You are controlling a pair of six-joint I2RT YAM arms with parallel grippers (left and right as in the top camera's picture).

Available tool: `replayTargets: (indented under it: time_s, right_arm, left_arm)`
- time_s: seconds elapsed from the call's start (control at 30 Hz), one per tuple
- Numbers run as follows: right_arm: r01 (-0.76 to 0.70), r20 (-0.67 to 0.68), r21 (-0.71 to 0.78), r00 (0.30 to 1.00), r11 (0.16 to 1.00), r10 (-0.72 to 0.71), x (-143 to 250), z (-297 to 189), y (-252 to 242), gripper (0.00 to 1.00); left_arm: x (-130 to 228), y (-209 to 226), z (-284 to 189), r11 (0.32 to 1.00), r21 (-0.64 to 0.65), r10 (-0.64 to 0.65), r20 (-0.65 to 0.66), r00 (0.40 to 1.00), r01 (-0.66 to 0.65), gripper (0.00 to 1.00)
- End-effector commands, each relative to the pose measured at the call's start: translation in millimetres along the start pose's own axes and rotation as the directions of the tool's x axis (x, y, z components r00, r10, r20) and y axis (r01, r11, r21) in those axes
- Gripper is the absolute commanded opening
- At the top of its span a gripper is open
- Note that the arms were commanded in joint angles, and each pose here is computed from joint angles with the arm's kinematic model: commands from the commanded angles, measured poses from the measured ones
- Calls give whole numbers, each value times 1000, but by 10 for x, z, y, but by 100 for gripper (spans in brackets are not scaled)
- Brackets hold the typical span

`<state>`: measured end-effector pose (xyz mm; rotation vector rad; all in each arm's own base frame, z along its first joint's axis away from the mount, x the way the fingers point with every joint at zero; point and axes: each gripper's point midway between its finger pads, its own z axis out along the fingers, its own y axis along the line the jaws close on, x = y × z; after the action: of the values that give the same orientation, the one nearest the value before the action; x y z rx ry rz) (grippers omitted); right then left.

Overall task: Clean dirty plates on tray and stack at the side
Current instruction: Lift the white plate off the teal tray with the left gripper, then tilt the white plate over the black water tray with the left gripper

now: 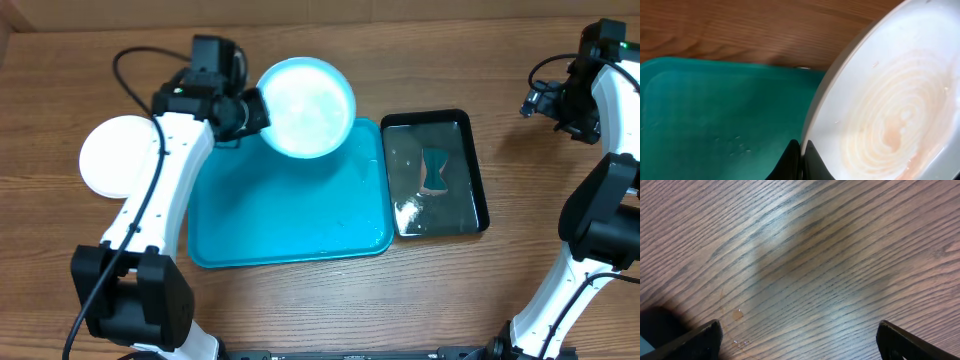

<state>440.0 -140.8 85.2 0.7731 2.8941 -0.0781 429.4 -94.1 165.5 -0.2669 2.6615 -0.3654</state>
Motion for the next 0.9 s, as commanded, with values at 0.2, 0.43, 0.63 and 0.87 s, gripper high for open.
replayTargets:
  time_s: [0.2,0.43,0.63,0.87]
  right_arm:
    - [-5,47,-4,999,1000,5,-73,-163,-3,100]
    - [-5,47,-4,999,1000,5,-73,-163,-3,100]
    - [-5,47,-4,999,1000,5,-73,-163,-3,100]
    - [-5,47,-4,999,1000,5,-73,-163,-3,100]
  left_arm:
    - [81,-1209,-143,971,-29,237,235,943,-237,4]
    - [265,-1795,-390,893,-221,450,409,793,-393,4]
    - [455,-2099,-812,730,-507,678,459,573,-458,4]
    - [640,-2419,-1483,584,-735,804,466,370,-344,4]
